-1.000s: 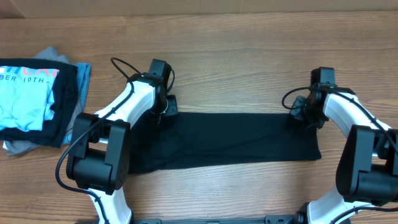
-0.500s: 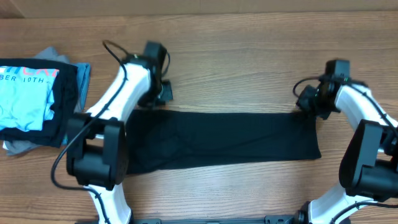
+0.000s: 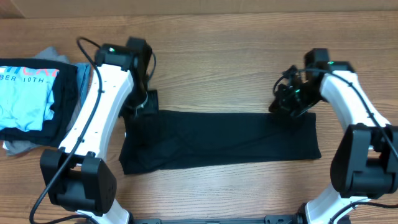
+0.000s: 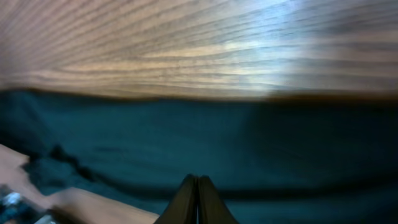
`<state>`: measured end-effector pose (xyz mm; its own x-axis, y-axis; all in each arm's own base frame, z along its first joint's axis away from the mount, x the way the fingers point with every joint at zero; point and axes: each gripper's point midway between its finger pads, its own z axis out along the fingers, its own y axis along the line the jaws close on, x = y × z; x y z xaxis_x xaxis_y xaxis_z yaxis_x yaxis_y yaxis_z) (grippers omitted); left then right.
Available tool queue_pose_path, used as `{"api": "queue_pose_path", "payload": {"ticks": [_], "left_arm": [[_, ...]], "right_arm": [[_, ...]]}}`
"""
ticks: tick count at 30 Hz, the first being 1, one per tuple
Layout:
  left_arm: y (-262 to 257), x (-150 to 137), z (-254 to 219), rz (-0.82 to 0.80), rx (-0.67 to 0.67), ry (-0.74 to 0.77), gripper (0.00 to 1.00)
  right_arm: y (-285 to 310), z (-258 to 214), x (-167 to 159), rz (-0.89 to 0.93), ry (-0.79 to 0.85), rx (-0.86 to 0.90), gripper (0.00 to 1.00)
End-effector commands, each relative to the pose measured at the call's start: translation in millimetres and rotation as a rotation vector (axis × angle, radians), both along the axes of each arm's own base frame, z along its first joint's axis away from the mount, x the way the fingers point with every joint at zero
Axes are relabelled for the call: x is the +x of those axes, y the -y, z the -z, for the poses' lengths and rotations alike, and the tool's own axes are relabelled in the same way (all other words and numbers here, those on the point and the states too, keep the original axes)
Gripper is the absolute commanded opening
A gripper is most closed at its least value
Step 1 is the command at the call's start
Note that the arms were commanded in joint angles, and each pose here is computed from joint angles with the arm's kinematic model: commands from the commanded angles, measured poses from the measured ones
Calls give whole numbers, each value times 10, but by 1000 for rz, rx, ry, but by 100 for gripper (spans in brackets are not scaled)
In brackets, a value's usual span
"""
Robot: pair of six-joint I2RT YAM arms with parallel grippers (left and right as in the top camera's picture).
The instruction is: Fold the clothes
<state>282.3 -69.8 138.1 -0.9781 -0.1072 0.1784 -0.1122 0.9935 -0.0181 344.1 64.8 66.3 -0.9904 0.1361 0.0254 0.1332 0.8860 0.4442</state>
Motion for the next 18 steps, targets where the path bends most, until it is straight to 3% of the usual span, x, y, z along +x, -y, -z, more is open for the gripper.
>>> {"api": "queue_pose_path", "payload": {"ticks": [1, 3, 4, 6, 7, 8, 9, 12, 15, 16, 18], "left_arm": [[245, -458, 192, 144, -217, -199, 40], [326, -717, 202, 208, -315, -292, 57], [337, -821, 202, 222, -340, -332, 63], [315, -984, 213, 229, -350, -396, 66], [288, -1028, 241, 225, -337, -410, 67], [246, -1061, 285, 213, -308, -423, 67], [175, -1088, 331, 199, -259, -436, 67], [-10, -1069, 517, 131, -109, -422, 58], [-28, -1001, 661, 94, -79, -378, 14], [-24, -966, 693, 90, -78, -360, 5], [-37, -889, 743, 83, -63, -324, 4]], "right_arm": [[190, 192, 5, 82, -11, -111, 5], [232, 180, 60, 114, 2, -91, 15], [242, 170, 83, 120, 10, -79, 28], [281, 168, 108, 132, 19, -79, 43], [299, 170, 114, 135, 21, -82, 59], [311, 174, 120, 136, 24, -89, 87], [326, 179, 127, 137, 27, -99, 97], [378, 197, 126, 139, 27, -130, 98], [385, 197, 143, 140, 34, -134, 98], [385, 196, 148, 141, 36, -134, 98], [386, 196, 153, 140, 38, -134, 99]]}}
